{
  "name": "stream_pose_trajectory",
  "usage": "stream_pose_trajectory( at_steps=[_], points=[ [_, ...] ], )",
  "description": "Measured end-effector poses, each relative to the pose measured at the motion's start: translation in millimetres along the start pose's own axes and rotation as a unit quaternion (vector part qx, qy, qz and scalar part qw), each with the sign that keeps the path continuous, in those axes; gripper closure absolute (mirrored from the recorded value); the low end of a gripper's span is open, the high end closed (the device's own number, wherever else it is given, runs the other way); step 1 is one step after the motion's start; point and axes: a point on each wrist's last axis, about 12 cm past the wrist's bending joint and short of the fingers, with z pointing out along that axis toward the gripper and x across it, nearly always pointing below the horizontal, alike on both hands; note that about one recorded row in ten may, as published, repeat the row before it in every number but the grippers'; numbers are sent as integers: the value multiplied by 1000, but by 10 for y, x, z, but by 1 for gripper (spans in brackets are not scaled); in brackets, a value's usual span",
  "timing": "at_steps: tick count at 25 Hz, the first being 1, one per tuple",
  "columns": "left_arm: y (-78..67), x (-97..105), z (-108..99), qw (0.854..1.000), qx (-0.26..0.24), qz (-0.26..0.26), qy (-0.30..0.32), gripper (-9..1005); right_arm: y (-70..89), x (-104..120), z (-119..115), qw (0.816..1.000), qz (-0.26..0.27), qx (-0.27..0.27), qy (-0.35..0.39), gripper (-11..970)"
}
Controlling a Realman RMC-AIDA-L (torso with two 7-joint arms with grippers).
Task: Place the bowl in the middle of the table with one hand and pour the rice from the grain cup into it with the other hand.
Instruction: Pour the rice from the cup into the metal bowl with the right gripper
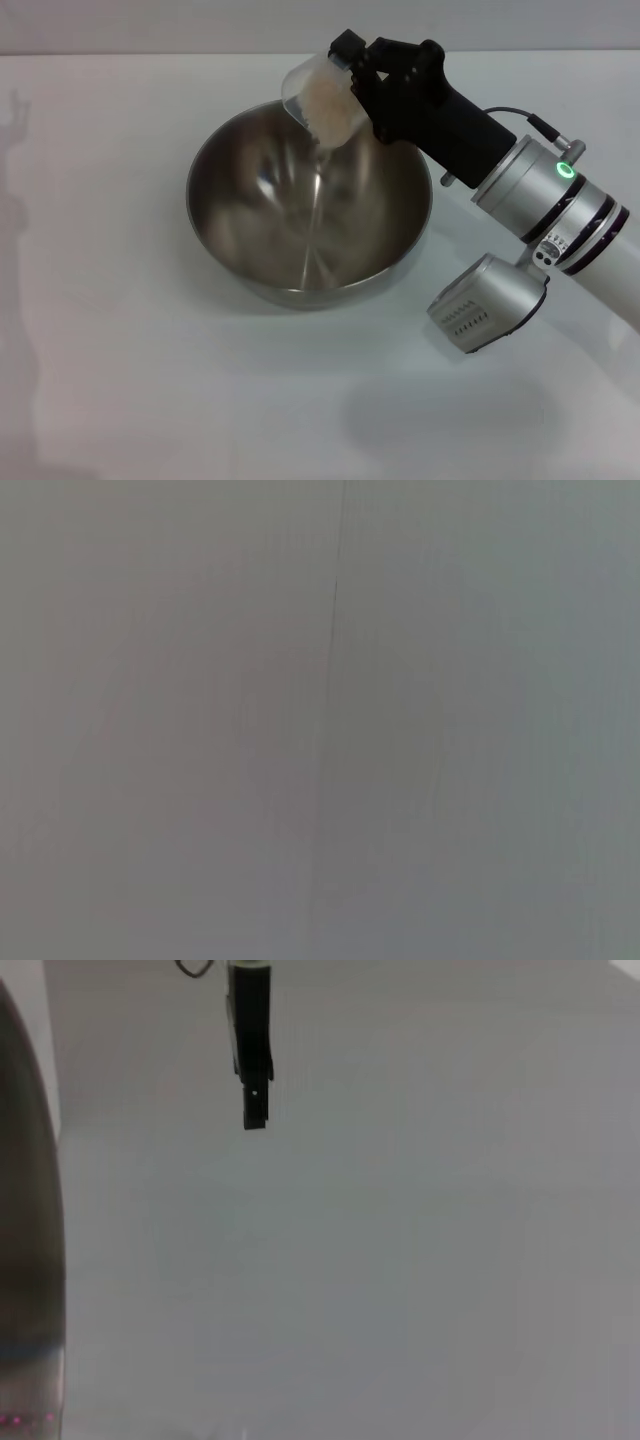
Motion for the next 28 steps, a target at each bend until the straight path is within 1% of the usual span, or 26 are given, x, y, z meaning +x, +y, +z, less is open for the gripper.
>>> stream_pose_trajectory(
  at_steps=[7,14,16,17,23,28],
  points=[
    [5,9,-7,1000,-1,-4,2,152,14,-61,-4,1000,-24,-1,-11,943],
    [-1,6,-1,1000,0,-1,1,152,41,-103,-38,999,-28,-7,-19,942],
    [-7,2,3,1000,0,-1,1,152,44,-109,-49,999,-47,-6,-20,943],
    [-11,-1,5,1000,1,-1,0,152,42,-108,-55,998,-66,-4,-18,943],
    [-17,-10,11,1000,2,-1,-2,152,43,-109,-62,996,-84,-4,-20,942],
    [-15,-11,11,1000,2,-1,-2,152,55,-109,-75,994,-111,-8,-21,942]
  ],
)
